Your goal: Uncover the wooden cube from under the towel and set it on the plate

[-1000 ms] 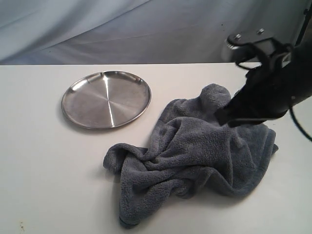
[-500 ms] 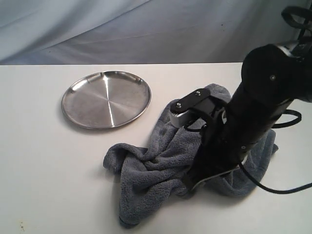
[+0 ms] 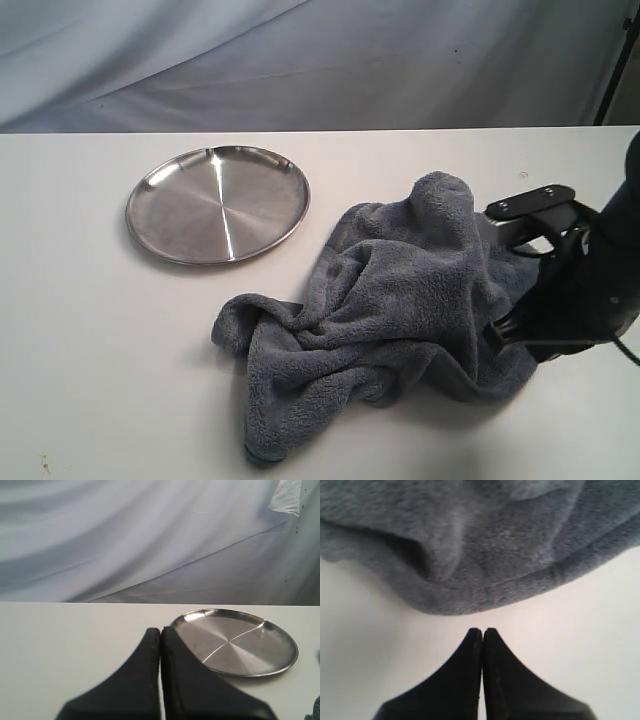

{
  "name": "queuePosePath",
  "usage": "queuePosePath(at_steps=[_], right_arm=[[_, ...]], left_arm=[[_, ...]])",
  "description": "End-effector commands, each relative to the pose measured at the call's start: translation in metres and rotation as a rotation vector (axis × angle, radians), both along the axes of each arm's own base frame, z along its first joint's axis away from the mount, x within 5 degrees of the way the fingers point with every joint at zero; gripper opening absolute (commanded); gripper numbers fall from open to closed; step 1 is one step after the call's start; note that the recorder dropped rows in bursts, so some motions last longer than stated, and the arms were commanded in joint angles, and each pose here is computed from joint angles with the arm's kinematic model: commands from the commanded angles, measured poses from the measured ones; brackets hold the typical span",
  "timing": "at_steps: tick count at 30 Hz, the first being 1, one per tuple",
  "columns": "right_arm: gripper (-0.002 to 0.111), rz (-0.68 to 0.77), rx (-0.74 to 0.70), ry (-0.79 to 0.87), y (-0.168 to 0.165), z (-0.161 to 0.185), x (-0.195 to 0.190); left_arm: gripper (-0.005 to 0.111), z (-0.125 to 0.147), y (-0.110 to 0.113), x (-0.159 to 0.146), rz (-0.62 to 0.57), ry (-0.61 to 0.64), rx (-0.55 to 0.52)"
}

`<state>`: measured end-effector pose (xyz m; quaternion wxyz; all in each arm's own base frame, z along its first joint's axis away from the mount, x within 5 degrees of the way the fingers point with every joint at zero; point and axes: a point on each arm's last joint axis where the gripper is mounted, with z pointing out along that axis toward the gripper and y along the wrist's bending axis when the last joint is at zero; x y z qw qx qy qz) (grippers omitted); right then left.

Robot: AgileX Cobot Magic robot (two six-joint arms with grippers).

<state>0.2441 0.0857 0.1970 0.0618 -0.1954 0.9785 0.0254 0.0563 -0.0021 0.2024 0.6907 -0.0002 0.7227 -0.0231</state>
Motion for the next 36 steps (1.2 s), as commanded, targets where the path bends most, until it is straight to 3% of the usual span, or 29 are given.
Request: queuePosePath(at_steps=[1,6,12,22,28,36], right_arm=[[0.0,-0.122,0.01,-0.058,-0.022,0.006,0.02],[0.0,-0.203,0.026,-0.118,-0.035,0.019,0.054],[0.0,-0.201,0.033,-0.154,-0.027,0.024,0.107],[0.0,-0.108,0.076,-0.173,0.025,0.037,0.165],[0.0,0.014,0.114,-0.232,0.079,0.056,0.165],[0.0,0.206,0.151,-0.226,0.158,0.058,0.127]], left_arm=[[0.001,-0.001,0.0,0.0,-0.001,0.001,0.001],[0.001,-0.001,0.0,0.0,-0.001,0.001,0.001],[0.001,-0.001,0.0,0.0,-0.001,0.001,-0.003],[0.001,-0.001,0.0,0.0,-0.001,0.001,-0.003],[0.001,-0.001,0.0,0.0,-0.001,0.001,0.0],[0.001,-0.001,0.0,0.0,-0.001,0.001,-0.002]])
